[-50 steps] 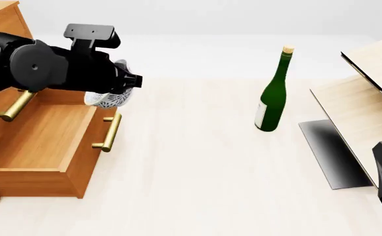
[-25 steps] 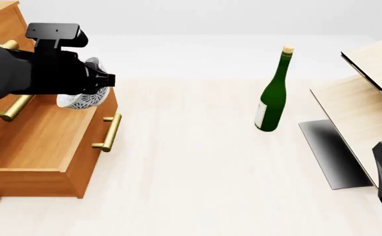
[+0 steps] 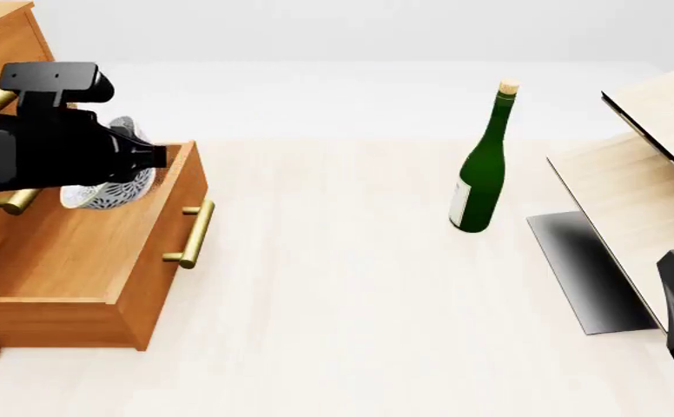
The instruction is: Put the bowl in the bottom drawer of the cabinet.
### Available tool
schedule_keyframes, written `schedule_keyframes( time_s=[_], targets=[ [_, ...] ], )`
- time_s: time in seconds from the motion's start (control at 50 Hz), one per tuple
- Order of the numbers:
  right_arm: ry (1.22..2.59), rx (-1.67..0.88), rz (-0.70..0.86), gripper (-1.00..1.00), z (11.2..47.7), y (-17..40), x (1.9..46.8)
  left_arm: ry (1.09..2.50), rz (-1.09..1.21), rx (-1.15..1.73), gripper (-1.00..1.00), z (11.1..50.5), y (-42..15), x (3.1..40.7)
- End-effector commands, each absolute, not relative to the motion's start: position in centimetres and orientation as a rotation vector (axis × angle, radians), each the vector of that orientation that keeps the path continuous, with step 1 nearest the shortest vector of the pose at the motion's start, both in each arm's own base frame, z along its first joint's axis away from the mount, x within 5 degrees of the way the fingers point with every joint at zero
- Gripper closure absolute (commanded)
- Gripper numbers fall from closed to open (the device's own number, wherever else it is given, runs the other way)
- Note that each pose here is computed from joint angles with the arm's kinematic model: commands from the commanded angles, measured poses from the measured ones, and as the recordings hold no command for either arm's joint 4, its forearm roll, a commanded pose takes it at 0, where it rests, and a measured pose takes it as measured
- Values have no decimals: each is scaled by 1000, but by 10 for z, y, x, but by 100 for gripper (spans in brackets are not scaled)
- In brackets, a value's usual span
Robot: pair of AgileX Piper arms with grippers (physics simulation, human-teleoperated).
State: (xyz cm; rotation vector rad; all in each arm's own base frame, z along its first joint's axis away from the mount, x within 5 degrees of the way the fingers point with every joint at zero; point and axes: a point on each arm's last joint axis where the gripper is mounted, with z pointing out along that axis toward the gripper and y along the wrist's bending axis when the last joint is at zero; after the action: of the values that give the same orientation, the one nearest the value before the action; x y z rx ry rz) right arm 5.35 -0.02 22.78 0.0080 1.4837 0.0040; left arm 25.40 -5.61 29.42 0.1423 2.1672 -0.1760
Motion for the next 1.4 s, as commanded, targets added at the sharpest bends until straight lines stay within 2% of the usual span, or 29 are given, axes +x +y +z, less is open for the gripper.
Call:
schedule_keyframes(
  time_s=[0.02, 0.52, 1.4],
  targets=[
    [1484, 8, 4, -100, 228, 0, 53, 2171, -139, 96, 100, 285, -41, 248],
    [1483, 8, 4, -100, 228, 0, 53, 2208, -133, 36, 100, 258, -34, 251],
    [1484, 8, 4, -100, 228, 0, 53, 2254, -61, 5, 100, 239, -15, 254]
  ],
)
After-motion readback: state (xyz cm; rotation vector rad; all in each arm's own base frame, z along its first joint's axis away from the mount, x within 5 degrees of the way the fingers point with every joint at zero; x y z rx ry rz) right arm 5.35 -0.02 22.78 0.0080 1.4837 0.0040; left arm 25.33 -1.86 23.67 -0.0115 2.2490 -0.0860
